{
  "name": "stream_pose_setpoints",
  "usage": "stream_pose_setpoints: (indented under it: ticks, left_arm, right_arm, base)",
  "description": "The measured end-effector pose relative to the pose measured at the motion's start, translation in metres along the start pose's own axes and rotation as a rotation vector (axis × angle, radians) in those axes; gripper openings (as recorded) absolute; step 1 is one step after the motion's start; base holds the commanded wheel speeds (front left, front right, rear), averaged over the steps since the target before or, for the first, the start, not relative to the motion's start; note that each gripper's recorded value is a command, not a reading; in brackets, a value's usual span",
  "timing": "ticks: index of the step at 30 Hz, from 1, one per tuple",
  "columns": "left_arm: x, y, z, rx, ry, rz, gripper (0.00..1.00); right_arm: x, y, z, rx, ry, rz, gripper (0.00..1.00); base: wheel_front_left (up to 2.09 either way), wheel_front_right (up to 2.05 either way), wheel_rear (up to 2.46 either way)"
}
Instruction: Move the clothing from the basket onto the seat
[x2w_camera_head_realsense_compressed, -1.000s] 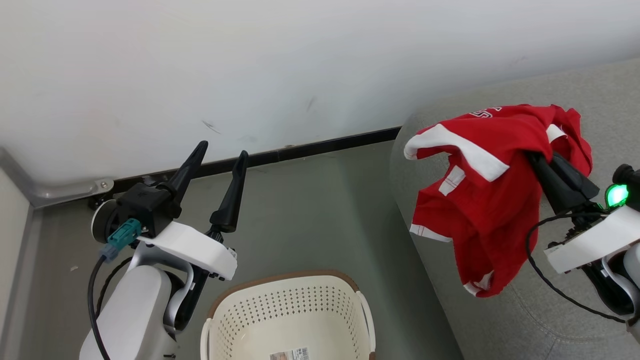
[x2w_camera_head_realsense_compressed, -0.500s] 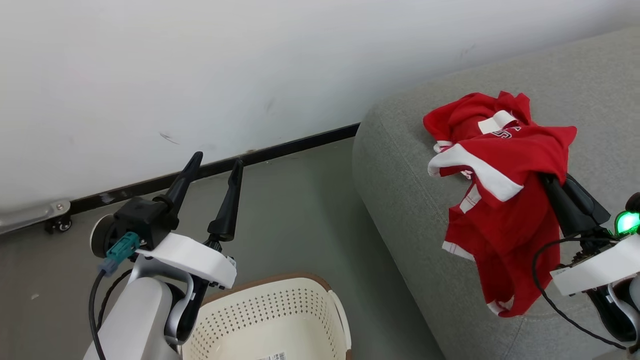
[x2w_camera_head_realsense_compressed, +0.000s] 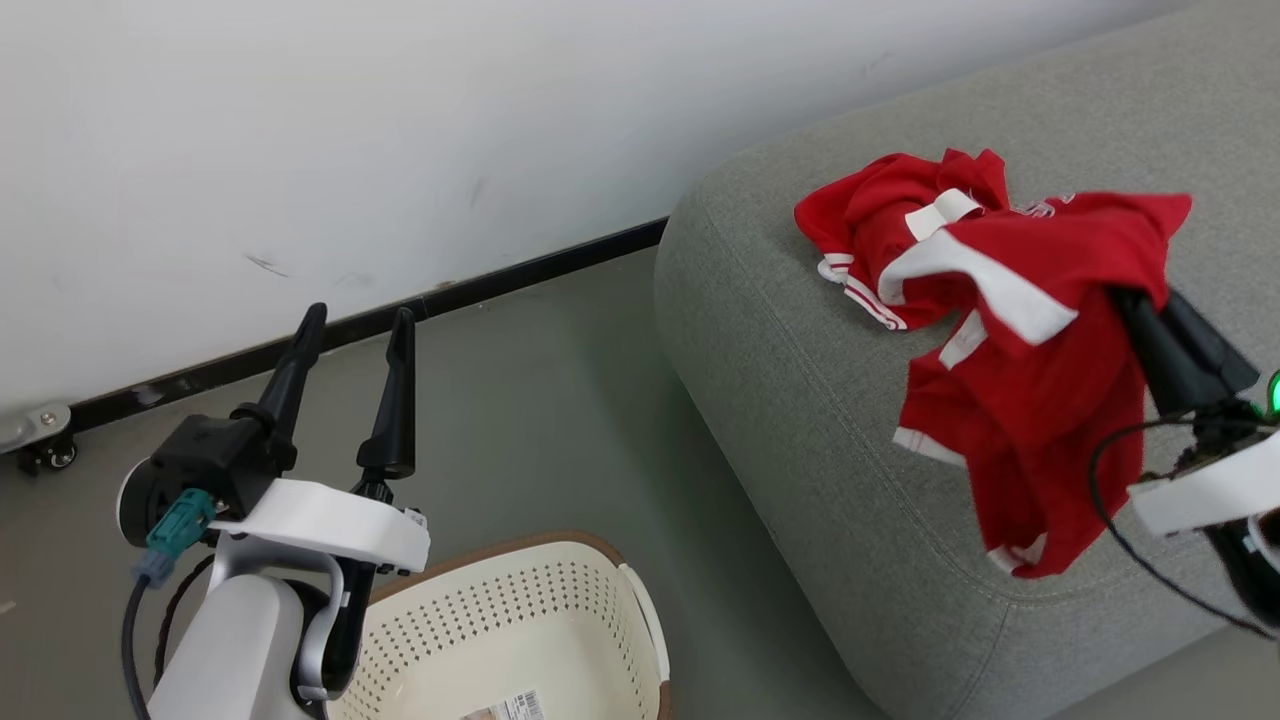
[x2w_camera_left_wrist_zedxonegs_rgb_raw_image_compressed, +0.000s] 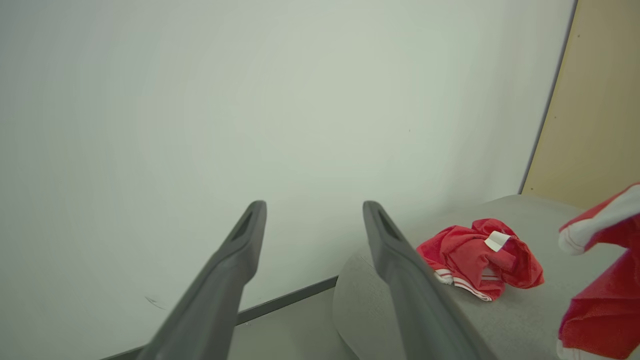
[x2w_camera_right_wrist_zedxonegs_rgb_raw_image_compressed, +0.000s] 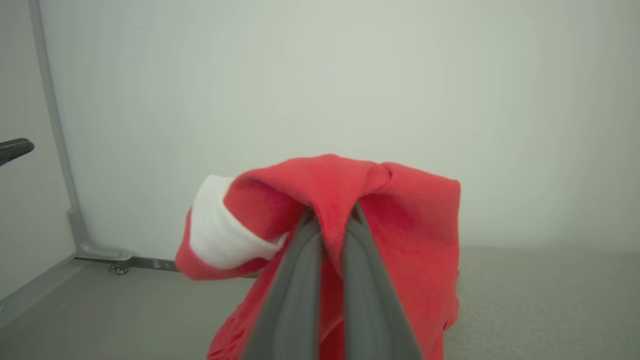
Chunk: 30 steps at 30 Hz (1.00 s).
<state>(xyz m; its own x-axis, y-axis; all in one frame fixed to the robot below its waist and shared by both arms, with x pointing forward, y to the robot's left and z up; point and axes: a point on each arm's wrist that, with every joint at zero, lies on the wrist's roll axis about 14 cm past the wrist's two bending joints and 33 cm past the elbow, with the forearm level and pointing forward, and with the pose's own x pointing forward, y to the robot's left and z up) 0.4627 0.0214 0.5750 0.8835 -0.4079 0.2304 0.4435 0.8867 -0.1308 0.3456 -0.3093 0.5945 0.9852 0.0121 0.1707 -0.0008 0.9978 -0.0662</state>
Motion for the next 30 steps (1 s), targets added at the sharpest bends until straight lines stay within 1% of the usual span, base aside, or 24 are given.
stream_pose_setpoints:
  ticks: [7, 15, 19, 23, 27, 30]
  left_arm:
    - [0.002, 0.017, 0.001, 0.017, -0.019, 0.040, 1.00]
    - [0.000, 0.030, 0.003, 0.033, -0.044, 0.073, 1.00]
    - [0.000, 0.038, 0.006, 0.055, -0.059, 0.081, 1.00]
    - [-0.001, 0.042, 0.008, 0.061, -0.071, 0.084, 1.00]
    - [-0.002, 0.048, 0.009, 0.081, -0.080, 0.088, 1.00]
    - [-0.003, 0.053, 0.010, 0.093, -0.084, 0.092, 1.00]
  right_arm:
    - [0.035, -0.041, 0.050, -0.066, -0.081, -0.078, 0.00]
    - [0.066, -0.075, 0.093, -0.097, -0.145, -0.150, 0.00]
    - [0.076, -0.091, 0.096, -0.114, -0.128, -0.185, 0.00]
    - [0.082, -0.116, 0.100, -0.135, -0.108, -0.246, 0.00]
    - [0.085, -0.138, 0.093, -0.139, -0.072, -0.302, 0.00]
    - [0.085, -0.153, 0.082, -0.129, -0.032, -0.343, 0.00]
  base:
    - [0.00, 0.00, 0.00]
    - [0.00, 0.00, 0.00]
    - [0.00, 0.00, 0.00]
    - [0.00, 0.00, 0.00]
    - [0.00, 0.00, 0.00]
    - [0.00, 0.00, 0.00]
